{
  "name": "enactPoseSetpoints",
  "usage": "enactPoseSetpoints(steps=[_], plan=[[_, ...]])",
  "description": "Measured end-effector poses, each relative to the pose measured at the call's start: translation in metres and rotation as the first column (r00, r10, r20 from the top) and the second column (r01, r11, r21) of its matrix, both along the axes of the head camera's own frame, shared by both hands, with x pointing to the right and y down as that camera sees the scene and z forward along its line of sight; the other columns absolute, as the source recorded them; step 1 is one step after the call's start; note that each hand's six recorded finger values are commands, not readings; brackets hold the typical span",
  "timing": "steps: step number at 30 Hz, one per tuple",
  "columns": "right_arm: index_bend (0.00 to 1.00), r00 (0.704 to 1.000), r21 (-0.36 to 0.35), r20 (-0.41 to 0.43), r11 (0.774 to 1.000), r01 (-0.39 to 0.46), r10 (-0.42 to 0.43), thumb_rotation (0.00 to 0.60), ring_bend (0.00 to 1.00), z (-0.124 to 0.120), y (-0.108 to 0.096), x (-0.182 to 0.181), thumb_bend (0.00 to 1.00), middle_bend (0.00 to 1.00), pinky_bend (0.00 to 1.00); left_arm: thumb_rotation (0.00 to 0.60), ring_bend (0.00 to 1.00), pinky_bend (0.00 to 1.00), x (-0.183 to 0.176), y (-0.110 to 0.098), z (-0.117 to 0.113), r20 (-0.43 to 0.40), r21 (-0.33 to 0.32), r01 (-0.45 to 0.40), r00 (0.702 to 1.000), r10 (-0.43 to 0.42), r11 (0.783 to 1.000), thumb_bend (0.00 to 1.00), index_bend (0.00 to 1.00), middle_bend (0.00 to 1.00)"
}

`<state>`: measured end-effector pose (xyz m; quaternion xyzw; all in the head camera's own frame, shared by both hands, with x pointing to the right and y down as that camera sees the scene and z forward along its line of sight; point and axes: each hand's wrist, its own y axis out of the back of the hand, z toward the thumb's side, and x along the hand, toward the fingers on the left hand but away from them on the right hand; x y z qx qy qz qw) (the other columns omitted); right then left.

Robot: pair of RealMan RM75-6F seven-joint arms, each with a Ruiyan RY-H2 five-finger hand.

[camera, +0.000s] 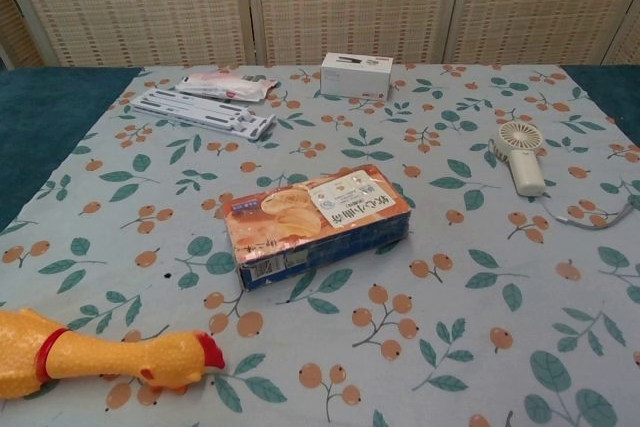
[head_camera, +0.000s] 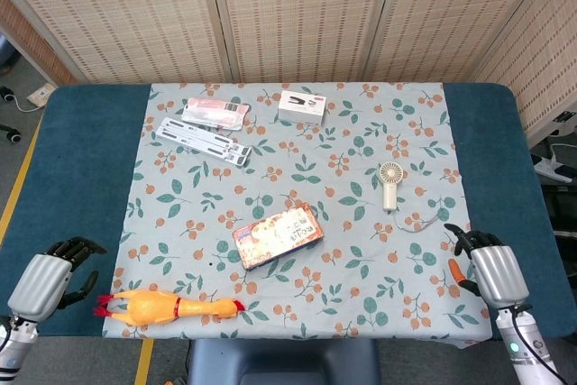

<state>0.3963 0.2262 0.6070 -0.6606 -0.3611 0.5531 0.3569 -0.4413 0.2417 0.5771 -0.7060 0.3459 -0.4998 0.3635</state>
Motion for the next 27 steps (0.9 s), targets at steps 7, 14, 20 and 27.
enactPoseSetpoints(steps=[7,14,20,27], plan=[[0.24,1.0,-0.046,-0.025,0.999,-0.011,0.01,0.6,0.51,0.02,-0.017,-0.002,0.75,0.74,0.52,0.6,0.26,0.37,-0.003,-0.001,-0.008,-0.025,0.012,0.019,1.0,-0.018,1.0,0.45,0.35,0.34],[0.24,0.999,-0.096,-0.034,0.995,-0.01,0.007,0.6,0.51,0.045,-0.054,-0.021,0.84,0.75,0.52,0.6,0.26,0.37,-0.003,-0.001,-0.002,-0.014,-0.017,0.017,1.0,-0.017,1.0,0.45,0.35,0.34],[0.24,0.999,-0.123,-0.036,0.992,0.011,-0.015,0.6,0.51,0.069,-0.072,-0.041,0.87,0.75,0.53,0.6,0.26,0.37,-0.001,0.0,-0.004,-0.019,-0.015,0.009,1.0,-0.009,1.0,0.45,0.35,0.35],[0.17,0.999,-0.141,-0.047,0.99,0.009,-0.016,0.6,0.52,0.087,-0.085,-0.057,0.92,0.77,0.53,0.6,0.26,0.37,-0.002,0.0,-0.004,-0.015,-0.019,0.014,1.0,-0.015,1.0,0.45,0.35,0.35]])
